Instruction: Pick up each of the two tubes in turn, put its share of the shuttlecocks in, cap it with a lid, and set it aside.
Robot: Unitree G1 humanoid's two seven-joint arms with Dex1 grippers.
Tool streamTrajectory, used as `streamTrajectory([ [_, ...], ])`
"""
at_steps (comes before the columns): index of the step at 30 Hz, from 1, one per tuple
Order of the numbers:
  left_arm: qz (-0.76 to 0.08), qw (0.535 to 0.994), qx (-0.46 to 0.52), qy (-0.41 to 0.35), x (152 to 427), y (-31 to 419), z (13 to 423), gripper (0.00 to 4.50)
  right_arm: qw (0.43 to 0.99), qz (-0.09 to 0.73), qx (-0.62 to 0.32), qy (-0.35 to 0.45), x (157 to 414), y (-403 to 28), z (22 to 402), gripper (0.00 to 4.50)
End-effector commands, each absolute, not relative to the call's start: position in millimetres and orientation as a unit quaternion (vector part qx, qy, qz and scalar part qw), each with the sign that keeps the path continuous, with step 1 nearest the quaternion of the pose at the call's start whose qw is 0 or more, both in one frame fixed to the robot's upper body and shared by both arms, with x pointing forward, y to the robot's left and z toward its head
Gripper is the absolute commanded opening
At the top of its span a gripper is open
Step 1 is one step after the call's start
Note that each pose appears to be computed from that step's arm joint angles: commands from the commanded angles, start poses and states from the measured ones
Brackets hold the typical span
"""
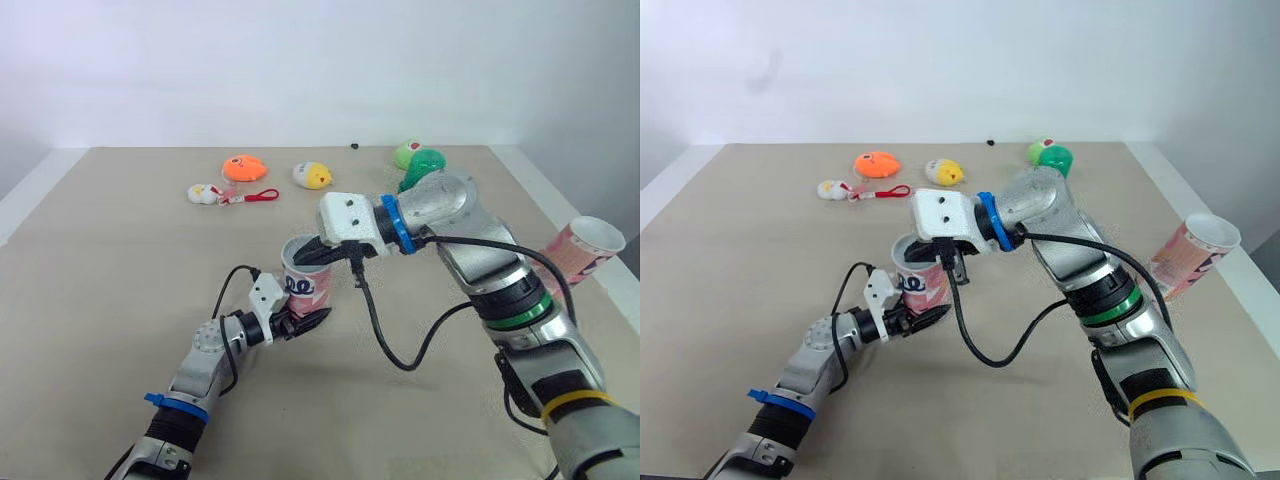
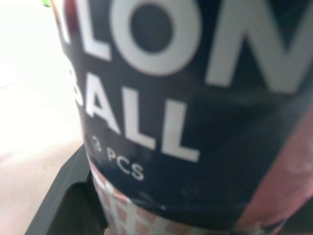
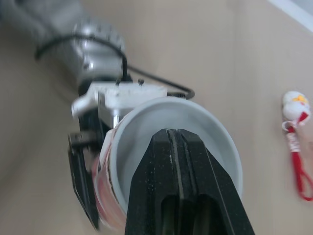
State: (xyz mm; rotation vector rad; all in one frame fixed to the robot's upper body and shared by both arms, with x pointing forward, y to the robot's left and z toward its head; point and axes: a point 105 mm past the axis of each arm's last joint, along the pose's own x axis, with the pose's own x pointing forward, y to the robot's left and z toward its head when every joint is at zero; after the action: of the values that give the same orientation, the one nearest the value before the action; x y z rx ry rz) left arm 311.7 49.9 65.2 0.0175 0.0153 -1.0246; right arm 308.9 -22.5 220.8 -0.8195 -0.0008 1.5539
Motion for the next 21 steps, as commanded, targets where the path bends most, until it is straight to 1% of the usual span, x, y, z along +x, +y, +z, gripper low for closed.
streamTrajectory([
  [1,-0.493,0.866,0.017,0.083,301,55,29,3.02,0.684,0.686,-0.239,-0.066,304,-26,262,0.13],
  [2,-0.497,0.864,0.021,0.085,299,56,29,3.95,0.694,0.689,-0.191,-0.087,300,-30,278,0.74],
  [3,-0.499,0.862,0.023,0.086,298,57,29,4.21,0.698,0.692,-0.153,-0.101,295,-34,289,0.97],
  [4,-0.5,0.861,0.024,0.086,298,58,30,4.5,0.702,0.693,-0.131,-0.105,291,-38,295,1.47],
  [5,-0.5,0.861,0.025,0.085,298,60,31,4.5,0.704,0.692,-0.12,-0.105,288,-42,296,1.89],
  [6,-0.5,0.862,0.027,0.084,298,64,32,4.5,0.709,0.689,-0.11,-0.104,285,-46,295,2.45],
  [7,-0.501,0.861,0.029,0.083,297,67,34,4.5,0.714,0.686,-0.099,-0.099,282,-50,293,2.8],
  [10,-0.508,0.856,0.045,0.09,293,88,39,4.5,0.729,0.675,-0.082,-0.081,276,-63,280,4.36],
  [11,-0.508,0.855,0.052,0.093,292,98,42,4.5,0.737,0.667,-0.083,-0.073,275,-68,271,4.47],
  [13,-0.506,0.854,0.067,0.1,289,123,48,4.5,0.757,0.645,-0.091,-0.053,276,-79,250,4.47],
  [16,-0.505,0.848,0.099,0.127,282,171,59,4.5,0.778,0.614,-0.132,0.004,274,-94,192,4.47],
  [19,-0.507,0.846,0.102,0.132,281,187,69,4.5,0.788,0.603,-0.126,0.01,272,-95,172,4.47],
  [21,-0.525,0.836,0.098,0.126,281,190,86,4.5,0.803,0.586,-0.112,0.008,278,-89,154,4.47],
])
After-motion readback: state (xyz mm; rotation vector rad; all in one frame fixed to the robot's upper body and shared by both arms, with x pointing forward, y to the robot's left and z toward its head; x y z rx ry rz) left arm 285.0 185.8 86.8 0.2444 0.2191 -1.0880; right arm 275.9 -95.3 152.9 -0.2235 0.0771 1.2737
